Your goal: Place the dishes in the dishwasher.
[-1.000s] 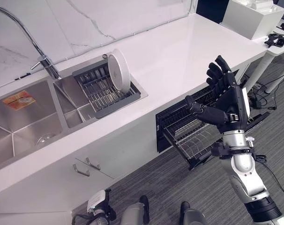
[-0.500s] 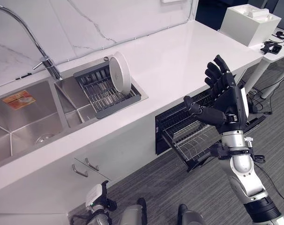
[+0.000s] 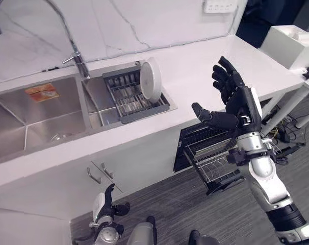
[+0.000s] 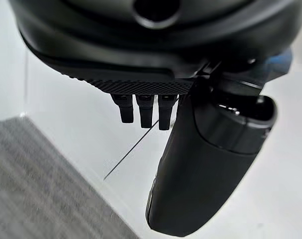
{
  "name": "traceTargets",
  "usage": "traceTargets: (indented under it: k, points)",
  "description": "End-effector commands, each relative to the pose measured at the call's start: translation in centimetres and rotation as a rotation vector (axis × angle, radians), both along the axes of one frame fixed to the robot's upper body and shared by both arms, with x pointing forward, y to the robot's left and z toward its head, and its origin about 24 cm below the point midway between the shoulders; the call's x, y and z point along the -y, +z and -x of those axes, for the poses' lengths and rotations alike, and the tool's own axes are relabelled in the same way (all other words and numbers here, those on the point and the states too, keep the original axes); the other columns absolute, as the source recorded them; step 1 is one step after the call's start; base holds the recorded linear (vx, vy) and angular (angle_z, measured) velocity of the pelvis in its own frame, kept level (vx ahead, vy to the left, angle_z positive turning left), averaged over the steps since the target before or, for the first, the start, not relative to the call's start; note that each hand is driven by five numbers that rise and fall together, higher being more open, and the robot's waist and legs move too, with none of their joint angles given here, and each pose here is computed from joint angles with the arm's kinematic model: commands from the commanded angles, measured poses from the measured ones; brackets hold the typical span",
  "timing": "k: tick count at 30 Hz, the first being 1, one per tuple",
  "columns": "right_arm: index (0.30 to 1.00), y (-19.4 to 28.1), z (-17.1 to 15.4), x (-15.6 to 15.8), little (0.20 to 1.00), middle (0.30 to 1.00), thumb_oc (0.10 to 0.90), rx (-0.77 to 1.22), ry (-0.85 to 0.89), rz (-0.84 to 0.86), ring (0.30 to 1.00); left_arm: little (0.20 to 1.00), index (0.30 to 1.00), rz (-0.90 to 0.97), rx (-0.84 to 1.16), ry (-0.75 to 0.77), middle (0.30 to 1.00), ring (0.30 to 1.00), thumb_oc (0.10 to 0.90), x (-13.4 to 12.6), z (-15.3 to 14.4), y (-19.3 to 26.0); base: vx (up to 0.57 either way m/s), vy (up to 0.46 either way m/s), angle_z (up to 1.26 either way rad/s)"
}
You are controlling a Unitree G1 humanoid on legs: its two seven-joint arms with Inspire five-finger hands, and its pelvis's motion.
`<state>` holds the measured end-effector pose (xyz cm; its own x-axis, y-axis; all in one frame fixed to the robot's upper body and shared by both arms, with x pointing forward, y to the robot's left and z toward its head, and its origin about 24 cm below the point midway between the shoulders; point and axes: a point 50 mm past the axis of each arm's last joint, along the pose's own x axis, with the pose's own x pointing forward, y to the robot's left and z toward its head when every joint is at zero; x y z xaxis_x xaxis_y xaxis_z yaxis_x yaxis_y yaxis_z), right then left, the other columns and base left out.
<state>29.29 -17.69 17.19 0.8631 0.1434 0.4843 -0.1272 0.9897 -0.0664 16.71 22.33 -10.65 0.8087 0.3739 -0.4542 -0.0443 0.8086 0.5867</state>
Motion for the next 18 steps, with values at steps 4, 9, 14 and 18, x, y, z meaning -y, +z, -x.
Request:
traceTargets:
  k: [4, 9, 14, 18]
  points:
    - [0.900, 5.2, -2.2, 1.0, 0.900, 0.900, 0.800, 0.049, 0.066, -0.184, 0.900, 0.900, 0.900, 0.121, 0.001, -0.166, 0.900, 0.900, 0.800, 0.0, -1.3, 1.4, 0.06, -0.017, 0.18]
    - [0.900, 8.0, -3.1, 2.4, 0.900, 0.900, 0.800, 0.079, -0.020, -0.179, 0.900, 0.900, 0.900, 0.166, -0.130, -0.205, 0.900, 0.900, 0.800, -0.1, 1.3, 0.1, 0.04, -0.015, 0.17]
    - [0.900, 10.3, -3.9, 3.5, 0.900, 0.900, 0.800, 0.097, -0.078, -0.190, 0.900, 0.900, 0.900, 0.066, -0.146, -0.338, 0.900, 0.900, 0.800, -0.2, 1.3, 0.5, 0.01, 0.006, 0.04]
    - [0.900, 11.2, -5.0, 4.6, 0.900, 0.900, 0.800, 0.086, -0.166, -0.184, 0.900, 0.900, 0.900, -0.014, -0.147, -0.437, 0.900, 0.900, 0.800, -0.3, 0.8, 1.2, 0.05, 0.029, 0.02]
